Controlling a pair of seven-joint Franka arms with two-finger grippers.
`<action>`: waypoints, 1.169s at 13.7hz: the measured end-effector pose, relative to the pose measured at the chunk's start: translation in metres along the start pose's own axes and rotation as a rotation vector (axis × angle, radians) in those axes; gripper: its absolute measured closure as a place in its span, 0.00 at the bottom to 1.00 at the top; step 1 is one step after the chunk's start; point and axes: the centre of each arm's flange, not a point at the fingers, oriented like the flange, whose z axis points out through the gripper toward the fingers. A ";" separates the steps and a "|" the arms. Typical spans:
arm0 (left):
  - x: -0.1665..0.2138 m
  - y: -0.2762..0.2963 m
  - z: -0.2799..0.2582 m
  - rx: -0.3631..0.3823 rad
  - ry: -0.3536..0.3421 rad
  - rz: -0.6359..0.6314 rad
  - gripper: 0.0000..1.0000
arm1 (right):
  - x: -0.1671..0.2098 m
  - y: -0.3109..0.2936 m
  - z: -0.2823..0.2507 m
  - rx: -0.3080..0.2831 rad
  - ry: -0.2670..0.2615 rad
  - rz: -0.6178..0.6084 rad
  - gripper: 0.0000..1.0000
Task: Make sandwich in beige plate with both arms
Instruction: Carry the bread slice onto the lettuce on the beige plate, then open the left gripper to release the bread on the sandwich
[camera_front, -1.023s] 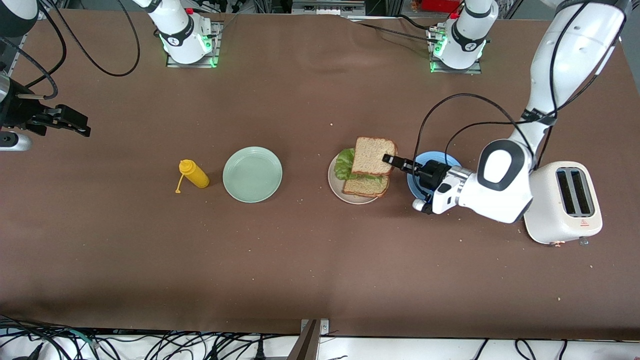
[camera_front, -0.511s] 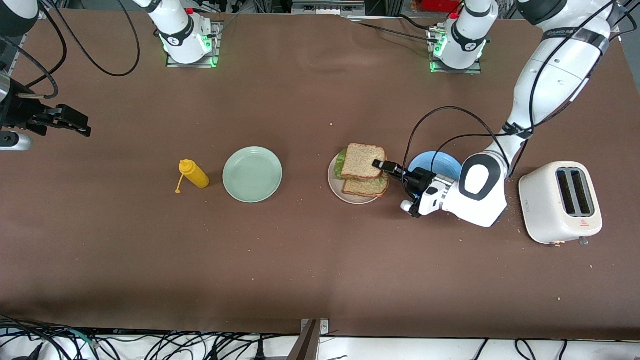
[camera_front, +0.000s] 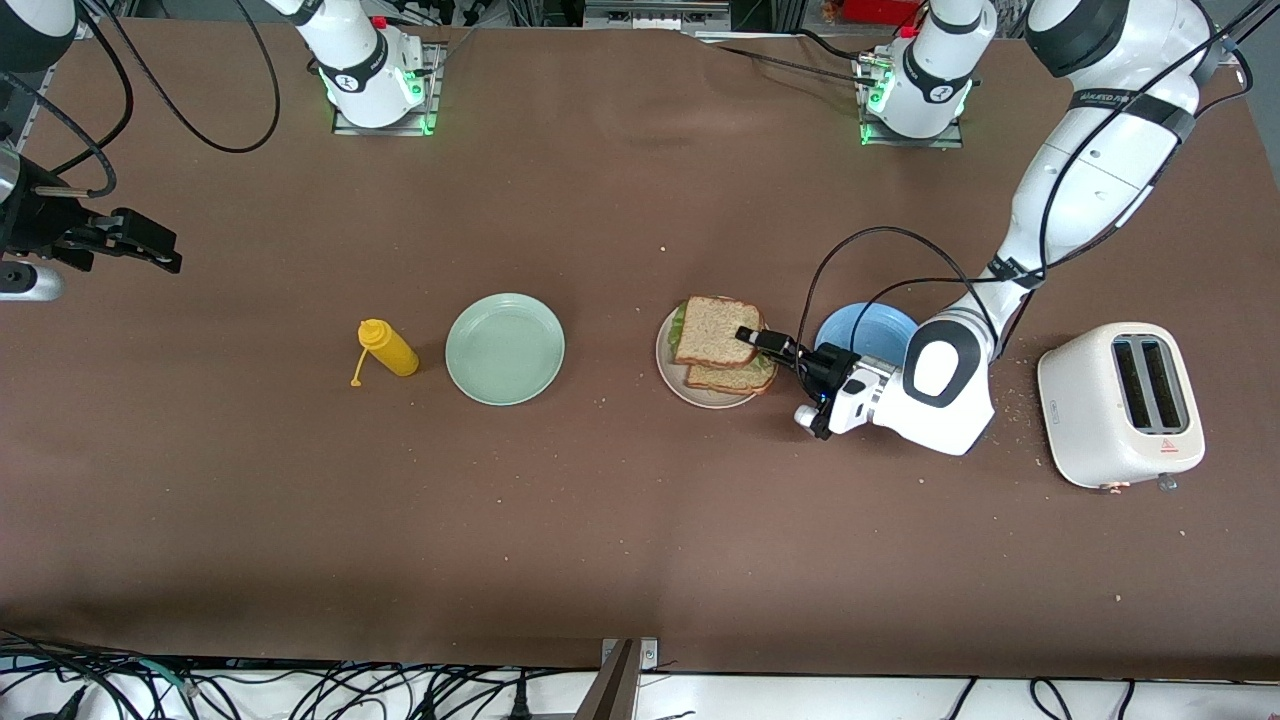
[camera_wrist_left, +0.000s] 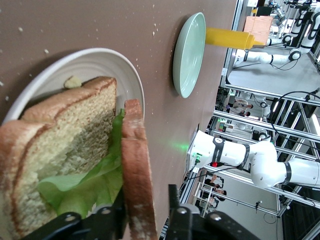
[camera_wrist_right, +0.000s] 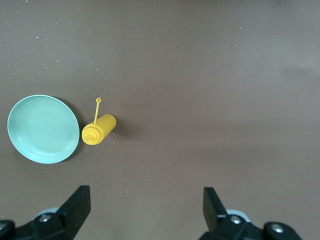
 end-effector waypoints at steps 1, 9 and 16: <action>0.002 0.002 -0.004 0.002 0.008 0.005 0.47 | 0.000 0.000 0.000 0.000 0.000 0.000 0.00; 0.001 0.050 -0.042 0.176 0.006 0.120 0.00 | 0.000 0.002 0.000 0.000 0.001 0.004 0.00; -0.012 0.113 -0.075 0.441 -0.001 0.122 0.00 | 0.000 0.002 0.000 0.000 0.005 0.005 0.00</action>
